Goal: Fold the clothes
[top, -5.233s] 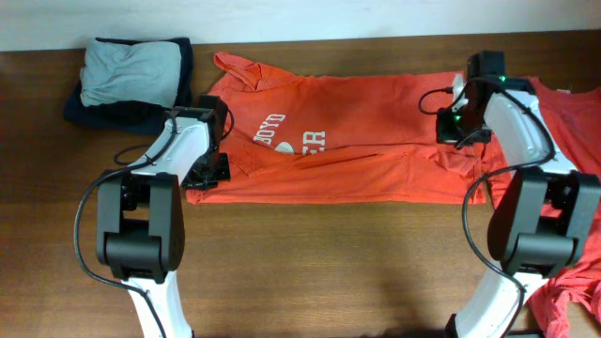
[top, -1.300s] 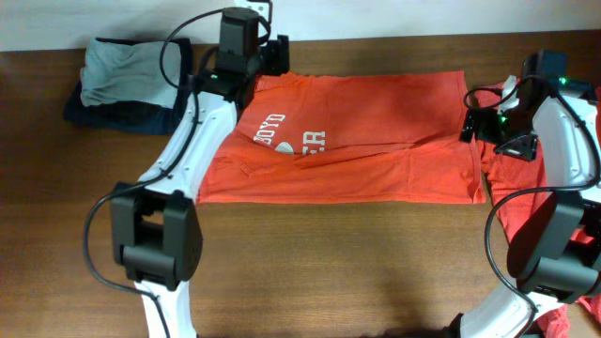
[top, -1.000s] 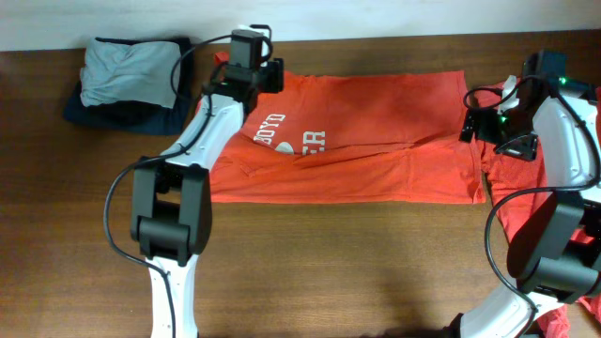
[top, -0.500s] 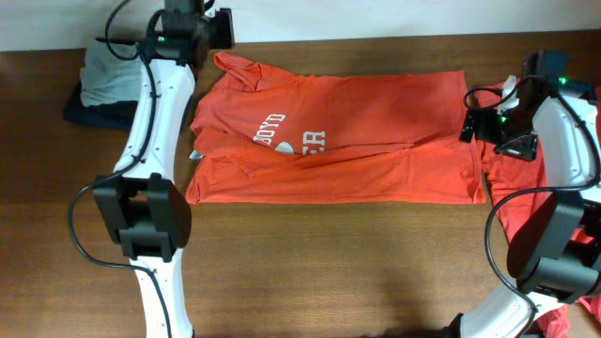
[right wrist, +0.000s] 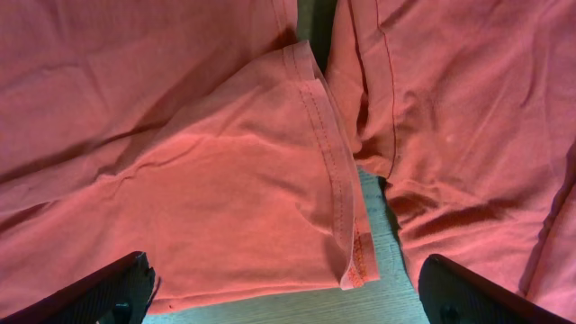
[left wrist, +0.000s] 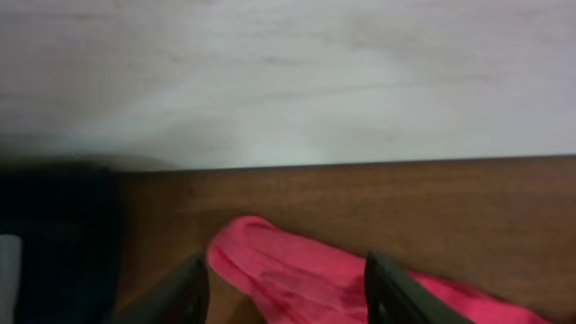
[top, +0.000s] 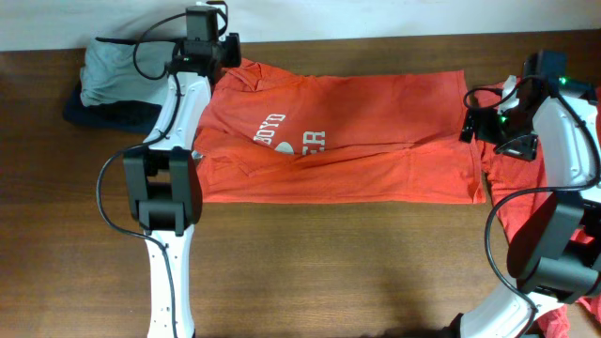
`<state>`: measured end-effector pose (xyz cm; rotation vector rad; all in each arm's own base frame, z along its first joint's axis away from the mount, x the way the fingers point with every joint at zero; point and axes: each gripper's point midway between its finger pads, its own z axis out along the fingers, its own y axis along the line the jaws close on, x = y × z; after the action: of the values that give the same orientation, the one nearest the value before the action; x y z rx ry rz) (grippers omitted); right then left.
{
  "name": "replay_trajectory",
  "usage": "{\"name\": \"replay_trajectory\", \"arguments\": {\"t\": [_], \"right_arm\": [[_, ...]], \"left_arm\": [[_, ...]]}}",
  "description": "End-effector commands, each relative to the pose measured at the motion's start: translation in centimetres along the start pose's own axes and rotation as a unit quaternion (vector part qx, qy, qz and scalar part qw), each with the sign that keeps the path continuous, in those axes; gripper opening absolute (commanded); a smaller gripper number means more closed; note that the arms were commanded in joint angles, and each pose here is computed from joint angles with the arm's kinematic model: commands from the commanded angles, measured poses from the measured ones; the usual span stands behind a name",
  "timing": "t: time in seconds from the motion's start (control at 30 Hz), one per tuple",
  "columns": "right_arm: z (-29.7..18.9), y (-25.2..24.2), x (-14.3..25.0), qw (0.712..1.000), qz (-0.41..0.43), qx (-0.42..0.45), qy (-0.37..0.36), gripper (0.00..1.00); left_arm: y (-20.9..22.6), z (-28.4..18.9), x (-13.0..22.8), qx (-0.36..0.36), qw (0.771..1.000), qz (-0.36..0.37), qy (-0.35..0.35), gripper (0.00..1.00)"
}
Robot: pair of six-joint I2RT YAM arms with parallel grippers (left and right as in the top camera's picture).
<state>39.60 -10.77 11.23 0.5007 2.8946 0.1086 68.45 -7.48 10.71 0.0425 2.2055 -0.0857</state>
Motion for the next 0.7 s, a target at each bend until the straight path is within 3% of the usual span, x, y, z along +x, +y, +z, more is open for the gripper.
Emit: {"name": "replay_trajectory", "arguments": {"t": [0.0, 0.27, 0.67], "right_arm": [[-0.1, 0.1, 0.1, 1.000, -0.001, -0.005, 0.000, 0.99], [-0.1, 0.1, 0.1, 1.000, -0.001, -0.005, 0.000, 0.99], [-0.1, 0.1, 0.1, 1.000, -0.001, -0.005, 0.000, 0.99]], "left_arm": [[1.3, 1.1, 0.1, -0.011, 1.000, 0.005, -0.014, 0.55], [1.5, 3.8, 3.0, -0.011, 1.000, 0.005, -0.001, 0.55], [1.3, 5.1, 4.2, -0.010, 1.000, 0.002, -0.004, 0.55]]}}
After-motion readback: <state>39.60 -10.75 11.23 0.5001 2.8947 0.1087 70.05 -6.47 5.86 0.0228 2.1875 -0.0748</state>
